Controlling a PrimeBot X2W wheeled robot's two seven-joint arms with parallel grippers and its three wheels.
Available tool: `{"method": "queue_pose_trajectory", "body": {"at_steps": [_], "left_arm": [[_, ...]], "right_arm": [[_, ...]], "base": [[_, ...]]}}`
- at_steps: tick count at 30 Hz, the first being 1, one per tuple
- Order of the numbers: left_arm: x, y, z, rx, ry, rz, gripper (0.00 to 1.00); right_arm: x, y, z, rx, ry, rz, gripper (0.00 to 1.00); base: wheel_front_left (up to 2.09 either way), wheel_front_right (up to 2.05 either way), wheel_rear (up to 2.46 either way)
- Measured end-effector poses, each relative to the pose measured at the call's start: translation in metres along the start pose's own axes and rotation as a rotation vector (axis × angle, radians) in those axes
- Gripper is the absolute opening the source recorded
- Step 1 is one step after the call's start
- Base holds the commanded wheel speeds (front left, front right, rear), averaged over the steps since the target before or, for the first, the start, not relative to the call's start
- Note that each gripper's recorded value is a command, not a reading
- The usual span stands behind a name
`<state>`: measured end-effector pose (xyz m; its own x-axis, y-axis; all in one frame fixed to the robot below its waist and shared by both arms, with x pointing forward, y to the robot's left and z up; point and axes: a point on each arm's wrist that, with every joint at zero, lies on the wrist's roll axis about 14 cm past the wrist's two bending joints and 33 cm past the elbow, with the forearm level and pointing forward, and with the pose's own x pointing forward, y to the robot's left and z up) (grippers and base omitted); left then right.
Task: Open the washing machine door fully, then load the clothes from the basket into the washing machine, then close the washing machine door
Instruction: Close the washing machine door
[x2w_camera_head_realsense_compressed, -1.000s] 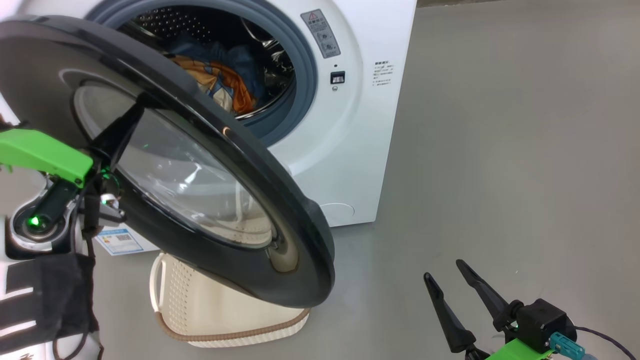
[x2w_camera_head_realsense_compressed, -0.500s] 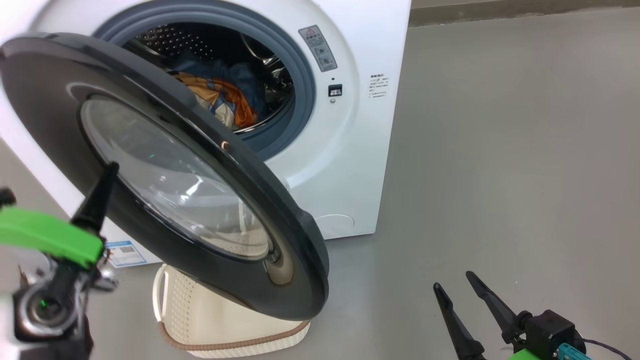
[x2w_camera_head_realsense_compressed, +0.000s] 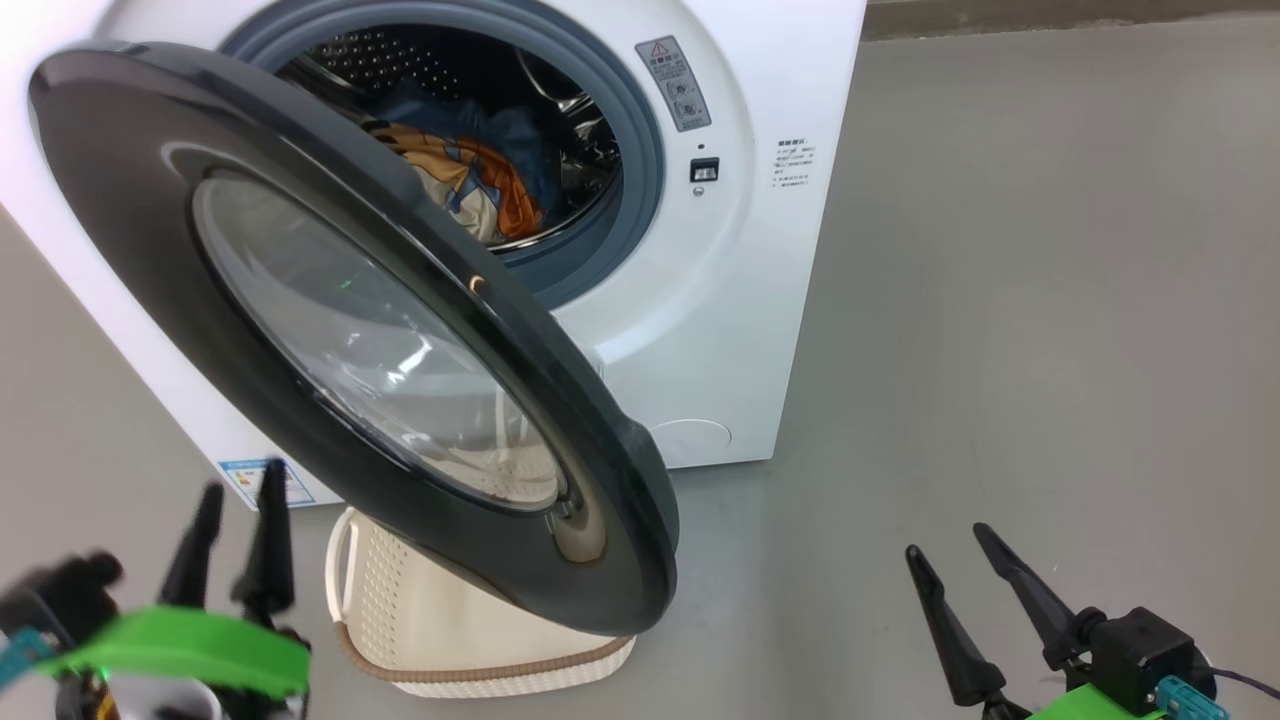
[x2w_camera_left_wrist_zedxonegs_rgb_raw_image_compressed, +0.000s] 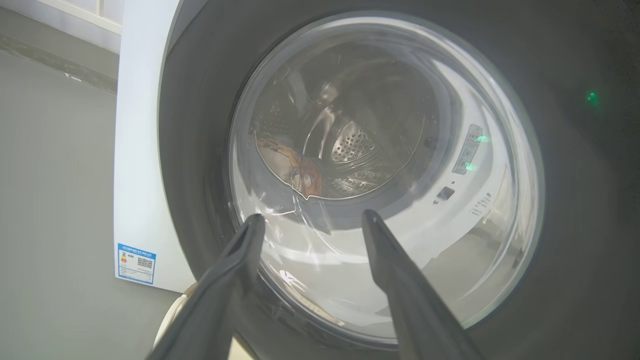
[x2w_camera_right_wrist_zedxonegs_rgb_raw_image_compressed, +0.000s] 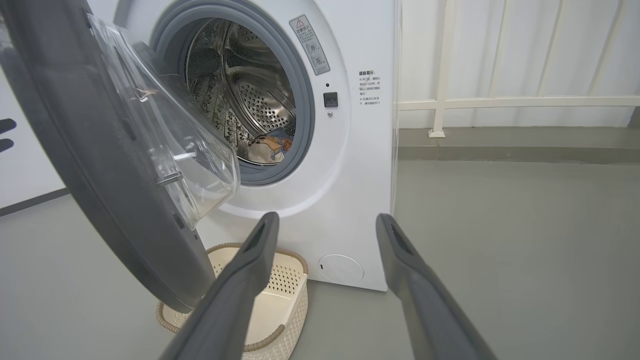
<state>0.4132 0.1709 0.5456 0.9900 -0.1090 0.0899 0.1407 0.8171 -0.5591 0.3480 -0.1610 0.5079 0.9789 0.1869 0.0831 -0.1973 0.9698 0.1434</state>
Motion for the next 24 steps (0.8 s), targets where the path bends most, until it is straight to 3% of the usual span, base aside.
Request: {"method": "queue_pose_trajectory", "body": {"at_steps": [15,24], "left_arm": [[-0.054,0.04,-0.058,0.218,0.069,0.131,1.0],[-0.069,0.045,-0.047,0.282,0.036,0.156,1.0]], "right_arm": [[-0.01,-0.014,0.003,-0.016,-0.007,-0.044,1.0],[-0.015,-0.016,0.0,-0.012,0.0,-0.061,1.0]], "base": [[0.0,0.0,0.0],[0.0,0.0,0.0]]}}
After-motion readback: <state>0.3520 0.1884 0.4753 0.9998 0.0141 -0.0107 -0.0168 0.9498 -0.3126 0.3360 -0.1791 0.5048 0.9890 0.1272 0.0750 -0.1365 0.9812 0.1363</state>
